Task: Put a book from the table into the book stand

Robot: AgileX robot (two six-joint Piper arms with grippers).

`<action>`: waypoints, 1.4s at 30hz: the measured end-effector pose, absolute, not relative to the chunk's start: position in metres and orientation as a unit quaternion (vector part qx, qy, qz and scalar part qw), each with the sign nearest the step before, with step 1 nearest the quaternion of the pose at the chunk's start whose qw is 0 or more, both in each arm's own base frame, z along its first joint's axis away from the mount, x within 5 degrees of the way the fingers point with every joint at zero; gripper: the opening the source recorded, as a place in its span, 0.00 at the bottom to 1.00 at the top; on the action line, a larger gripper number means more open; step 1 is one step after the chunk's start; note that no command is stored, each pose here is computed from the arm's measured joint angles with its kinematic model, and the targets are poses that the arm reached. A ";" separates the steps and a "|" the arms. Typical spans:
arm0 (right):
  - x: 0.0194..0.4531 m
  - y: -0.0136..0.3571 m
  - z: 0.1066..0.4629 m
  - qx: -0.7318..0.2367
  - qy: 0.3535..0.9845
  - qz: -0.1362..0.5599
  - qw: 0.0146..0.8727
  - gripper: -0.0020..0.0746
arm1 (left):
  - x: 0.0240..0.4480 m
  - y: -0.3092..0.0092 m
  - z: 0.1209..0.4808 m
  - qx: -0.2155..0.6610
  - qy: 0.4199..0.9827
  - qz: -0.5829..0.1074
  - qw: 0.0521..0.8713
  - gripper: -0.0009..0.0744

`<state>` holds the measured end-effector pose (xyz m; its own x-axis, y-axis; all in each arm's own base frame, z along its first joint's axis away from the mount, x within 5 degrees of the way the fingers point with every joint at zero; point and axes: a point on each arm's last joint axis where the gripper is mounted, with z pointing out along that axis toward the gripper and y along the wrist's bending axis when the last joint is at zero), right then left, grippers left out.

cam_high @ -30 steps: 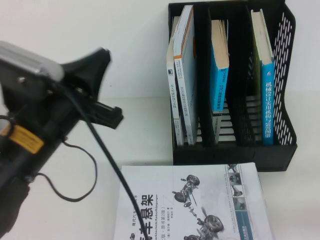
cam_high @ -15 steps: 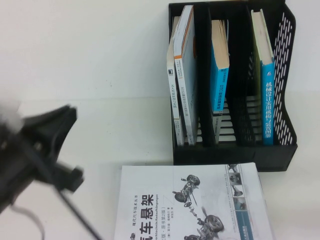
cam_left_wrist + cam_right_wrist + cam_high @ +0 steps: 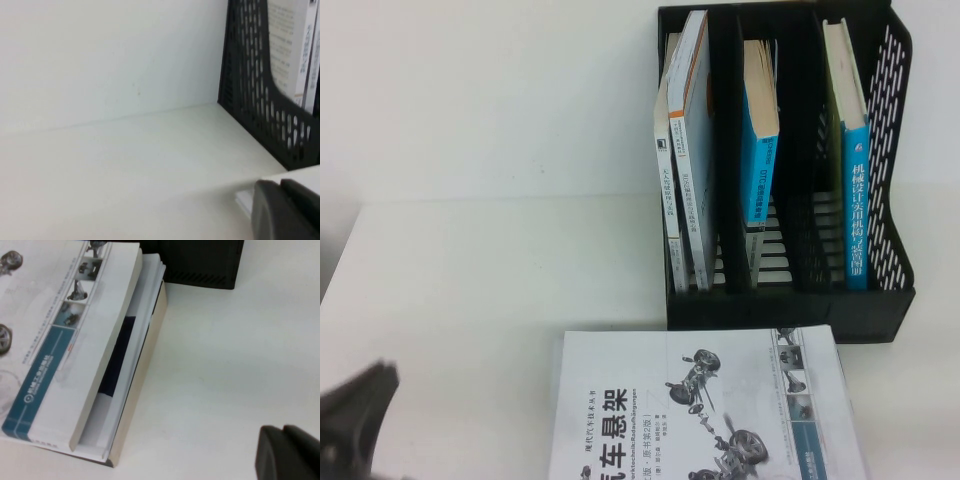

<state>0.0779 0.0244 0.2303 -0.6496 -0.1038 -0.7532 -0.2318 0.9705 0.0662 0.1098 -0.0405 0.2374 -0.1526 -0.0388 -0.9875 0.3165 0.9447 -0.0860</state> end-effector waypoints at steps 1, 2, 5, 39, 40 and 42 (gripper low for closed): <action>0.078 0.024 0.230 -0.093 0.905 0.078 0.408 0.03 | 0.106 -0.038 0.231 0.089 0.747 -0.138 0.644 0.01; 0.078 0.024 0.230 -0.093 0.905 0.078 0.408 0.03 | 0.102 -0.036 0.225 0.085 0.749 -0.138 0.642 0.01; 0.078 0.024 0.230 -0.093 0.905 0.078 0.408 0.03 | 0.093 -0.029 0.213 0.068 0.746 -0.137 0.648 0.01; 0.078 0.024 0.230 -0.093 0.905 0.078 0.408 0.03 | 0.052 -0.012 0.176 0.013 0.795 -0.115 0.596 0.01; 0.077 0.024 0.230 -0.093 0.905 0.078 0.408 0.03 | 0.052 -0.013 0.176 0.015 0.795 -0.115 0.595 0.01; 0.077 0.024 0.230 -0.093 0.905 0.078 0.408 0.03 | 0.052 -0.013 0.176 0.024 0.795 -0.111 0.596 0.01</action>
<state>0.0775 0.0242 0.2303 -0.6492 -0.1046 -0.7534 -0.2316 0.9706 0.0648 0.0518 -0.0128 0.1761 -0.2882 -0.0935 -0.9530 0.1713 0.9741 -0.1474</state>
